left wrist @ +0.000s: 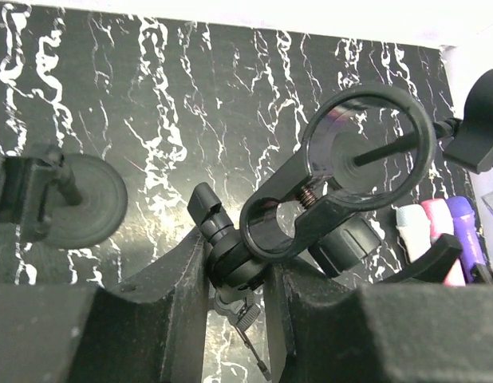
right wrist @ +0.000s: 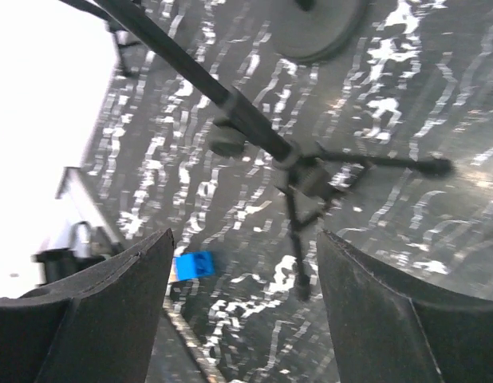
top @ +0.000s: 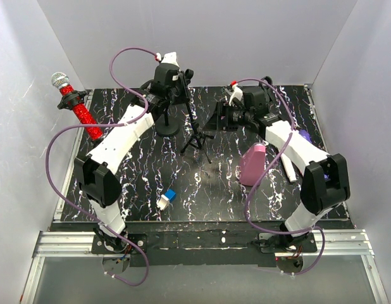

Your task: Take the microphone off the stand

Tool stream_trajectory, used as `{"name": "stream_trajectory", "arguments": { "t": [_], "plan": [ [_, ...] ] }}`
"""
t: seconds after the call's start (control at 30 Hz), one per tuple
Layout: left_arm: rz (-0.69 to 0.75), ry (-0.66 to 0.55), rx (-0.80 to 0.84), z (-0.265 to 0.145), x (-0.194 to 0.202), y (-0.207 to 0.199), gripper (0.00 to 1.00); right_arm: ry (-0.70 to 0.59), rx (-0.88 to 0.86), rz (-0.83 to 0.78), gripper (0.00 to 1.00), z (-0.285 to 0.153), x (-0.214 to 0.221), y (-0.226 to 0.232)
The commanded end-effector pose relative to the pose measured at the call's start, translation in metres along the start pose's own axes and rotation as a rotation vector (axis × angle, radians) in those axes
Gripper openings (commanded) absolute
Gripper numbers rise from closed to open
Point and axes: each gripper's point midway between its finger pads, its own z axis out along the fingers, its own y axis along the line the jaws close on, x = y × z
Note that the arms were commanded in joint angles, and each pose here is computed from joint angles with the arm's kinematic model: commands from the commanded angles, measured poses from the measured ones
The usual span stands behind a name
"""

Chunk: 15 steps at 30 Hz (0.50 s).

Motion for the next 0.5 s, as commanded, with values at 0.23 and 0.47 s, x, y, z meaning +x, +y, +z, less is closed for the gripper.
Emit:
{"name": "stream_trajectory", "arguments": {
  "t": [0.23, 0.47],
  "plan": [
    [-0.165, 0.023, 0.065, -0.006, 0.01, -0.019, 0.0, 0.014, -0.199, 0.251, 0.65, 0.031, -0.014, 0.023],
    [-0.193, 0.015, 0.04, -0.004, 0.009, -0.016, 0.0, 0.022, -0.176, 0.246, 0.54, 0.035, -0.01, 0.015]
  ]
}}
